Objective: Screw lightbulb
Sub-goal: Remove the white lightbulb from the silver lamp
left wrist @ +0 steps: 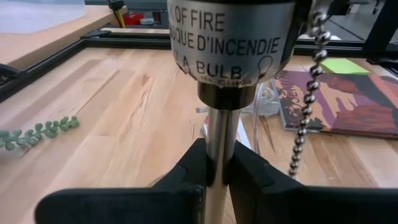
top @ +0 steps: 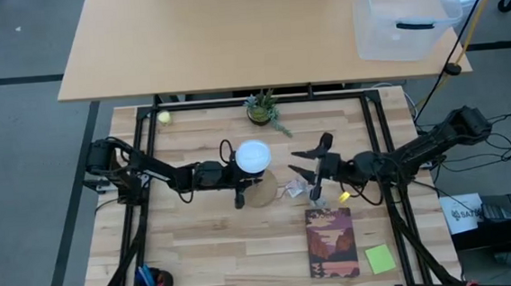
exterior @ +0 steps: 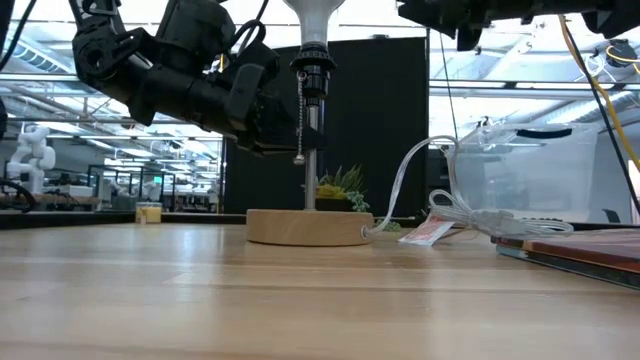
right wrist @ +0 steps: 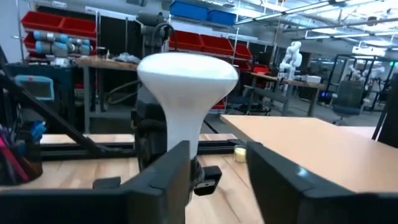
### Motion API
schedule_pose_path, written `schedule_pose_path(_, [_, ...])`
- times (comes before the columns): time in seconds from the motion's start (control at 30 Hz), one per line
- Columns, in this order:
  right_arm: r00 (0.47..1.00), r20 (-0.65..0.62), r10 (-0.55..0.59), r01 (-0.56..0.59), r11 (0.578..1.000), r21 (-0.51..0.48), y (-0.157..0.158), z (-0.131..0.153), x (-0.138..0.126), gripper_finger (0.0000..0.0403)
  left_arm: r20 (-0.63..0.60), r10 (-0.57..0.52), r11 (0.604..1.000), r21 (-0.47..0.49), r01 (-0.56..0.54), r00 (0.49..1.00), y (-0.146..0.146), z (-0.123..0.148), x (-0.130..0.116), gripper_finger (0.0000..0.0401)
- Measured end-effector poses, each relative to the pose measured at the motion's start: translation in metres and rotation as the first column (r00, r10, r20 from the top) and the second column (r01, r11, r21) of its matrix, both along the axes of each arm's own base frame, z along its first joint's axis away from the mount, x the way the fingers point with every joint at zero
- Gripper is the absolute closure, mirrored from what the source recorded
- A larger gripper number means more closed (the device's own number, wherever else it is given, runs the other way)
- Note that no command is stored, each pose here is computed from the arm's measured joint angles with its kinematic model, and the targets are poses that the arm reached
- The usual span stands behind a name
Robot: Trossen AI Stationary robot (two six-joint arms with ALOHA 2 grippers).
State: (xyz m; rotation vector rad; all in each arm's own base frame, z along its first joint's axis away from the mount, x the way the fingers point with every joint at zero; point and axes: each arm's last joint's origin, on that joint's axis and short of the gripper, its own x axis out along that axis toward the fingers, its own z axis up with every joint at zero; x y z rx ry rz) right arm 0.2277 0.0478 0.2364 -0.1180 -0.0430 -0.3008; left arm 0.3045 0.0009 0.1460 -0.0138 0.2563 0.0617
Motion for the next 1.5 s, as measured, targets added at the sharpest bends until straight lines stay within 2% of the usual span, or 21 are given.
schedule_pose_path(0.17, [1.000, 0.003, -0.006, 0.006, 1.000, -0.011, 0.002, 0.007, 0.013, 0.0186, 0.001, 0.003, 1.000, -0.011, -0.003, 1.000, 0.000, 0.000, 0.000, 0.0363])
schedule_pose_path(0.33, [0.999, -0.043, -0.009, 0.007, 1.000, -0.027, 0.007, 0.007, 0.032, 0.0167, 0.002, 0.007, 1.000, -0.024, -0.007, 1.000, 0.000, 0.000, 0.000, 0.0363])
schedule_pose_path(0.53, [0.997, -0.075, -0.032, 0.033, 0.999, 0.013, 0.008, -0.005, 0.057, 0.0168, 0.002, 0.010, 1.000, -0.026, -0.010, 1.000, 0.000, 0.000, 0.000, 0.0360])
schedule_pose_path(0.7, [0.997, -0.051, -0.064, 0.066, 0.997, 0.048, 0.007, -0.012, 0.074, 0.0167, 0.003, 0.014, 0.999, -0.029, -0.014, 1.000, 0.000, 0.000, 0.000, 0.0358])
schedule_pose_path(0.8, [0.991, -0.048, -0.126, 0.128, 0.991, 0.048, 0.006, -0.013, 0.084, 0.0165, 0.003, 0.015, 0.999, -0.029, -0.015, 1.000, 0.000, 0.000, 0.000, 0.0357])
schedule_pose_path(1.0, [0.991, -0.054, -0.124, 0.126, 0.991, 0.036, 0.010, -0.012, 0.102, 0.0165, 0.003, 0.016, 0.999, -0.029, -0.016, 1.000, 0.000, 0.000, 0.000, 0.0356])
schedule_pose_path(1.37, [0.988, -0.027, -0.150, 0.152, 0.985, 0.080, 0.001, -0.007, 0.112, 0.0192, 0.002, 0.026, 0.999, -0.026, -0.026, 1.000, 0.001, 0.000, 0.000, 0.0356])
schedule_pose_path(1.5, [0.996, -0.024, -0.090, 0.092, 0.991, 0.097, -0.003, -0.008, 0.114, 0.0206, 0.002, 0.022, 1.000, -0.021, -0.022, 1.000, -0.001, 0.000, 0.000, 0.0356])
